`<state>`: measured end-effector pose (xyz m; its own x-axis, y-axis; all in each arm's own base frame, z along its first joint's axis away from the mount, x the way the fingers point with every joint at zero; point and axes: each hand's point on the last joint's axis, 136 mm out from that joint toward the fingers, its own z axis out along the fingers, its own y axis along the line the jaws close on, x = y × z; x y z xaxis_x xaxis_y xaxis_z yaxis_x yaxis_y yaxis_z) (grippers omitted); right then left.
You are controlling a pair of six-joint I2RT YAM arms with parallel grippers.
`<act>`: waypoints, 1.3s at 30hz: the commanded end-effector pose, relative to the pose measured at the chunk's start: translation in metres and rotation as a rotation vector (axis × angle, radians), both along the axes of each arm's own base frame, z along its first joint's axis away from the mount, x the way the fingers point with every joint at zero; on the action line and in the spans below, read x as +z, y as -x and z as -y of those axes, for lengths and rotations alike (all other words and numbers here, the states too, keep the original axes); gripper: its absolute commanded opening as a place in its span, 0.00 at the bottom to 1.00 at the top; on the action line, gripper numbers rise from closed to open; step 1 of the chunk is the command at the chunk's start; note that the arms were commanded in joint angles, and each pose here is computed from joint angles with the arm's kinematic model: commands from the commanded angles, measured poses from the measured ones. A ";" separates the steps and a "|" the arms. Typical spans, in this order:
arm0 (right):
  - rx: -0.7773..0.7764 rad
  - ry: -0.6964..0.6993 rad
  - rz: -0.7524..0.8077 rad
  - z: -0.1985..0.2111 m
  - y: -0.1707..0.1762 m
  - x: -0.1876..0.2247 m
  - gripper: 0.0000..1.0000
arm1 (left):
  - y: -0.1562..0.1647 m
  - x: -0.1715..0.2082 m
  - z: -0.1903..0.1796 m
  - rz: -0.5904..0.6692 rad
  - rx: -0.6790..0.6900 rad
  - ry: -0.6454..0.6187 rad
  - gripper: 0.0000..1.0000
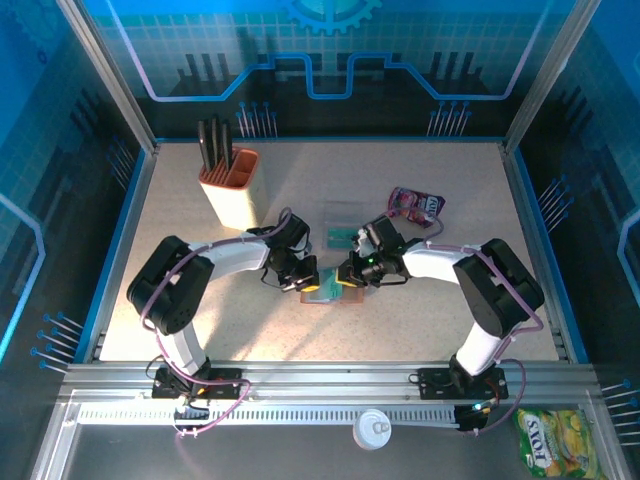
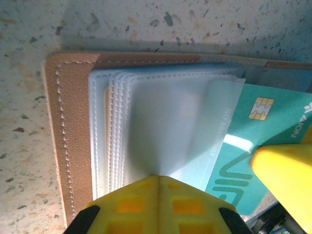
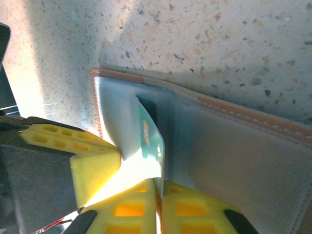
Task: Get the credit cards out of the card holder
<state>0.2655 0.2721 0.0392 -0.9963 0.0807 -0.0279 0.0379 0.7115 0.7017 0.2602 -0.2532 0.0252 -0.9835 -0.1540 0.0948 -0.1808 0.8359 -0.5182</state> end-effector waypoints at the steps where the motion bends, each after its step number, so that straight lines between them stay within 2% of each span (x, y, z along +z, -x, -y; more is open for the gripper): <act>1: -0.003 0.016 -0.019 0.009 0.006 -0.001 0.08 | 0.015 -0.013 -0.016 -0.038 0.013 -0.072 0.00; 8: 0.014 0.059 0.017 0.020 0.004 0.013 0.08 | 0.014 -0.008 -0.012 -0.032 0.022 -0.048 0.00; 17: 0.142 0.161 0.187 0.032 -0.013 0.051 0.05 | 0.007 0.014 -0.008 0.006 0.044 -0.015 0.01; 23: 0.353 0.256 0.386 0.035 -0.027 0.064 0.04 | 0.003 0.028 -0.014 0.056 0.055 -0.027 0.06; 27: 0.523 0.375 0.508 0.045 -0.037 0.068 0.02 | 0.001 0.028 -0.020 0.083 0.071 -0.030 0.07; 30: 0.743 0.388 0.552 0.039 -0.028 0.067 0.05 | 0.000 0.032 -0.023 0.086 0.088 -0.017 0.07; 33: 0.907 0.472 0.573 0.042 -0.031 0.062 0.01 | 0.002 0.035 -0.027 0.099 0.096 -0.023 0.08; 36: 1.019 0.549 0.577 0.048 -0.044 0.057 0.00 | 0.002 0.035 -0.032 0.100 0.114 -0.023 0.09; 39: 1.151 0.563 0.587 0.046 -0.048 0.053 0.00 | 0.002 0.037 -0.028 0.109 0.116 0.019 0.13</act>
<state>0.3246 0.2395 0.0996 -0.4855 -0.8097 -0.3297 -0.8671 0.4942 0.0630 0.2605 -0.2279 0.0609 -0.9698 -0.2433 -0.0155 -0.1967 0.8183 -0.5402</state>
